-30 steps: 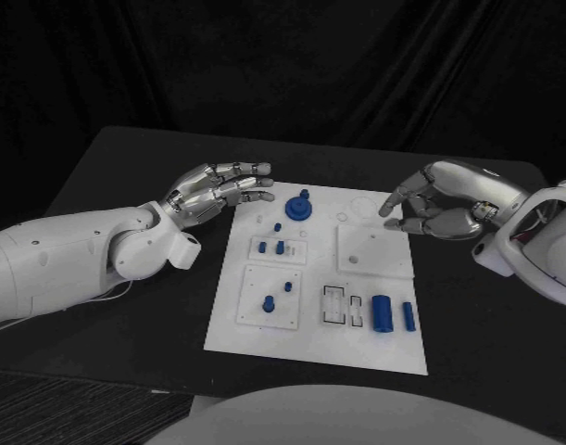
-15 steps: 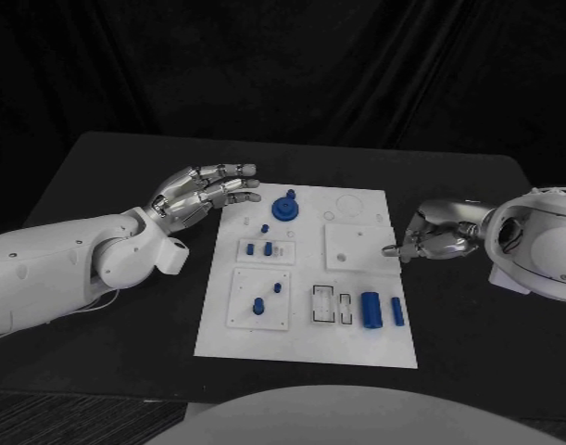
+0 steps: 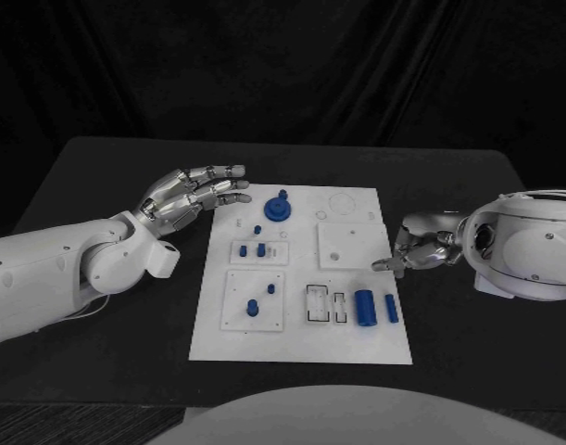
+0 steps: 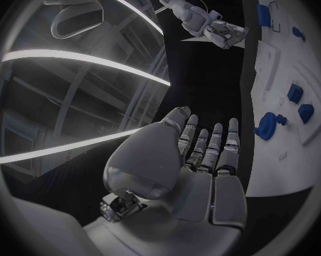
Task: Assemble the parts on the task board
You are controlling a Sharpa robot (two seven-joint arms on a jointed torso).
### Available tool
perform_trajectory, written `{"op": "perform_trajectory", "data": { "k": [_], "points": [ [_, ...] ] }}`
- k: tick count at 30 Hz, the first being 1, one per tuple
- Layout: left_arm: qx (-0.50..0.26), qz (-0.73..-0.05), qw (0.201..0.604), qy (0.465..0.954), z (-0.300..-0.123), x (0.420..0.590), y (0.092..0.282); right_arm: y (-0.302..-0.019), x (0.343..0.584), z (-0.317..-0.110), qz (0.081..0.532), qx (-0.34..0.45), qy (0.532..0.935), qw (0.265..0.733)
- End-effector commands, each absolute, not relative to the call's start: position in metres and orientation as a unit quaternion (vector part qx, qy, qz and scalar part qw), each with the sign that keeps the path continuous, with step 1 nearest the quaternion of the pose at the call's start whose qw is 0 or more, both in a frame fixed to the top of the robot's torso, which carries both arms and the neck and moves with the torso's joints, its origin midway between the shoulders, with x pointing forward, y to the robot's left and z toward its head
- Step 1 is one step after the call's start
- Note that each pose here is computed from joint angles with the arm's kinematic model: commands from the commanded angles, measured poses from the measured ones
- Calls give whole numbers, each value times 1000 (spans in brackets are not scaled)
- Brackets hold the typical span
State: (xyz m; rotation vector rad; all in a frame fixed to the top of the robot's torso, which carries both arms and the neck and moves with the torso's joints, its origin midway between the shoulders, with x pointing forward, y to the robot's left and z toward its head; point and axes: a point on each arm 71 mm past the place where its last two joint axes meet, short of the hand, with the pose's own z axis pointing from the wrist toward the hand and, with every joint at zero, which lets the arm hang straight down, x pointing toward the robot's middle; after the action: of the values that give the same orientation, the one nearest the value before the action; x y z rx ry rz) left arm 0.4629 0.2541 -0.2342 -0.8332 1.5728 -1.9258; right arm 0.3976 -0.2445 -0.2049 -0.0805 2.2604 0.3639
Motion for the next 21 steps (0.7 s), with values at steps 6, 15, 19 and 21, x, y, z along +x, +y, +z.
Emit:
{"op": "perform_trajectory", "data": {
  "k": [6, 15, 19, 21],
  "points": [
    [-304, -728, 259, 558, -232, 462, 256, -227, 388, -216, 116, -32, 904, 411],
    [-305, -726, 257, 560, -233, 462, 257, -213, 385, -220, 122, -44, 898, 420],
    [-306, -725, 256, 562, -234, 462, 258, -209, 385, -224, 115, -54, 896, 425],
    [-306, -725, 255, 562, -234, 462, 258, -208, 385, -226, 108, -61, 896, 426]
  ]
}}
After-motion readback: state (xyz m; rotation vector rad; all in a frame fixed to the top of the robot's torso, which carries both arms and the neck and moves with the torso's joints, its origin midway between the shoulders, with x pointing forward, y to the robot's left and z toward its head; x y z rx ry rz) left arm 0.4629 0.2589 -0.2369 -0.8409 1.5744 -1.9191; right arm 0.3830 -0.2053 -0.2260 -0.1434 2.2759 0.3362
